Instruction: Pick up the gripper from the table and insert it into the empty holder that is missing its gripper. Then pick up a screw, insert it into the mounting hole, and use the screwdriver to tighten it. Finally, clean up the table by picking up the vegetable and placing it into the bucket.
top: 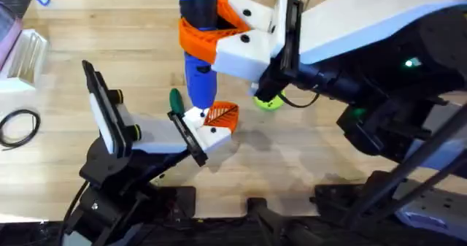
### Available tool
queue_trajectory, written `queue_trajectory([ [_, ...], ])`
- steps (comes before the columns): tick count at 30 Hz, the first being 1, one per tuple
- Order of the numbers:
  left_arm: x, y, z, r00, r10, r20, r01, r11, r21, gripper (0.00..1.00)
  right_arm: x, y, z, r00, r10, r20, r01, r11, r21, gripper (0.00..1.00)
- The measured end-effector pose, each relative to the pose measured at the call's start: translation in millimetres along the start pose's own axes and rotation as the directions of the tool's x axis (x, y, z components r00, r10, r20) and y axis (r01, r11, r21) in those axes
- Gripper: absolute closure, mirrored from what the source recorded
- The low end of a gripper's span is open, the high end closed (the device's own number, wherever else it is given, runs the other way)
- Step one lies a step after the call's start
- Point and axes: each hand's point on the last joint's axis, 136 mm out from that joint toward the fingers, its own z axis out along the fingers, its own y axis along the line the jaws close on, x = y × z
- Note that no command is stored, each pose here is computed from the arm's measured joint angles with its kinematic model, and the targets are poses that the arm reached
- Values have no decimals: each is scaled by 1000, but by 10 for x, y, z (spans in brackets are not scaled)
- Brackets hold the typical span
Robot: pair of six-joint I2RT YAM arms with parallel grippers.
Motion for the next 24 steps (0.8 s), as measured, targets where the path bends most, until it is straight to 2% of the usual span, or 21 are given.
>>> queue_trajectory([
  [24, 0, 0, 0, 1000, 0, 0, 0, 1000, 0, 996, 86, -1, 28, 1000, 15, -19, -15, 1000, -3, 978],
])
